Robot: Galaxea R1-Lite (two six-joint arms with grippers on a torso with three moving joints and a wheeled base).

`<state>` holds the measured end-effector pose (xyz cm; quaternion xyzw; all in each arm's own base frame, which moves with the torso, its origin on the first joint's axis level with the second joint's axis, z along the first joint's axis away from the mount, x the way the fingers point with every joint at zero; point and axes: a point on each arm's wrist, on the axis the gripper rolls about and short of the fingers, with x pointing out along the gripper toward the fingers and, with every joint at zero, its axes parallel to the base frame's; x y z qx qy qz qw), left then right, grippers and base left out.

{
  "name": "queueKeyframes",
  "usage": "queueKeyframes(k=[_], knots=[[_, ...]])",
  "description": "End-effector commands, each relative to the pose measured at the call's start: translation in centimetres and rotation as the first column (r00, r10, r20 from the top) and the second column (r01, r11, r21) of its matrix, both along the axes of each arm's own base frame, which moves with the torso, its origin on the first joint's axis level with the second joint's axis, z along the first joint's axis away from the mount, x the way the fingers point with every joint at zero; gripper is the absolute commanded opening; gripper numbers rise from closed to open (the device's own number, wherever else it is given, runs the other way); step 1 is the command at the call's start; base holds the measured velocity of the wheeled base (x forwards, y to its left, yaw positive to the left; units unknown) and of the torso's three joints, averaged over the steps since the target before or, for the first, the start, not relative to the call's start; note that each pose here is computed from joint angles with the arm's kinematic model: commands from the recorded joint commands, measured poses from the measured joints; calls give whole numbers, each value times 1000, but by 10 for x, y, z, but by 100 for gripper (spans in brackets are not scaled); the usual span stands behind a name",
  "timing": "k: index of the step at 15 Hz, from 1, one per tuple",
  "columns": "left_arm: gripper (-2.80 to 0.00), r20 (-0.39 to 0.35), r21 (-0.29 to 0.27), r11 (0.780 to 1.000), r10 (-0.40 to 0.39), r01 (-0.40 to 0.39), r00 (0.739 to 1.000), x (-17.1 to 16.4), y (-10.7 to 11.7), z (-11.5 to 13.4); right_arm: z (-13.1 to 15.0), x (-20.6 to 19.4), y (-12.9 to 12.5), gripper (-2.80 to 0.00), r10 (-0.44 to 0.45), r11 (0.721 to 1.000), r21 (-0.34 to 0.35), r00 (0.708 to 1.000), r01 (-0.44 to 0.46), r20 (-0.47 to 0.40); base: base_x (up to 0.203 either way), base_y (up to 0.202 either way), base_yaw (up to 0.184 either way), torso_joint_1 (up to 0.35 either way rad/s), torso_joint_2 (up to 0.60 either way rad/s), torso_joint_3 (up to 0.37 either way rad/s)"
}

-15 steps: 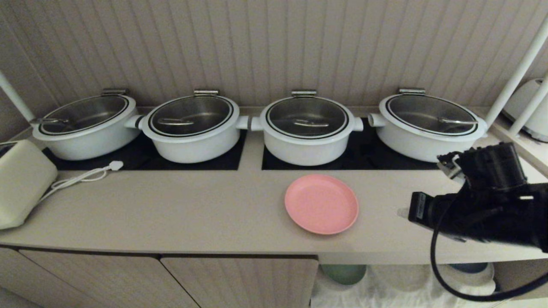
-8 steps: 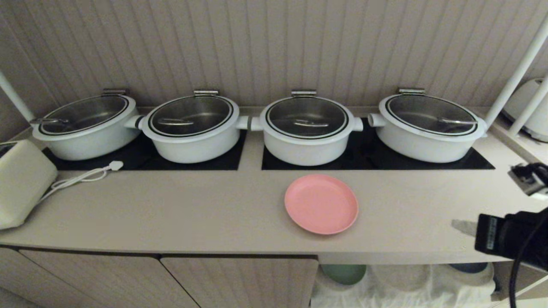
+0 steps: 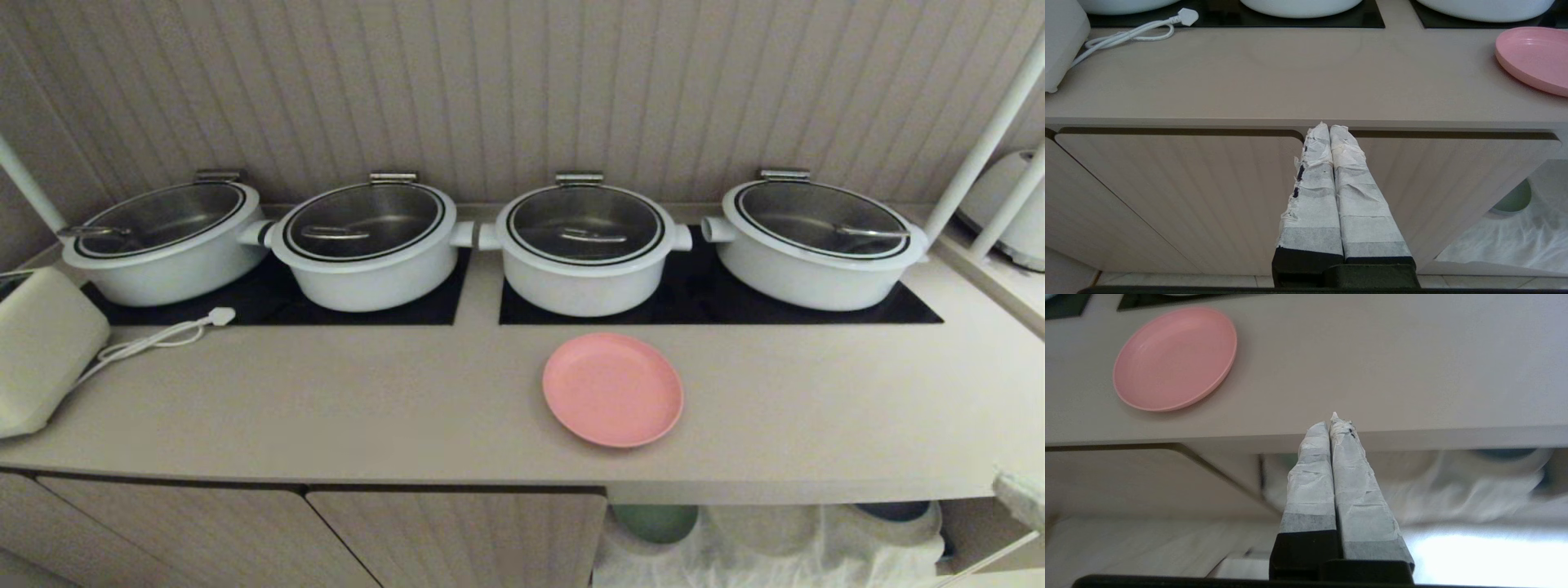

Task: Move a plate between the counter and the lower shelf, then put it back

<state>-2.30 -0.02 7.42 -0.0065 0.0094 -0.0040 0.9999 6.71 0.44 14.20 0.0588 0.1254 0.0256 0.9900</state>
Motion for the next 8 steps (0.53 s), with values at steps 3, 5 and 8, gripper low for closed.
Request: queueKeyframes(k=[3, 5, 8], knots=[[-280, 0, -1, 1000, 0, 0, 1000, 0, 0, 0, -27, -52, -4, -280, -19, 999, -33, 983, 25, 183, 0, 0, 0, 0, 0, 0], [-280, 0, -1, 1000, 0, 0, 1000, 0, 0, 0, -40, -68, -4, -280, -19, 998, -50, 980, 30, 197, 0, 0, 0, 0, 0, 0], [-280, 0, -1, 1000, 0, 0, 1000, 0, 0, 0, -55, -79, -4, -280, -26, 996, -80, 983, 41, 180, 0, 0, 0, 0, 0, 0]])
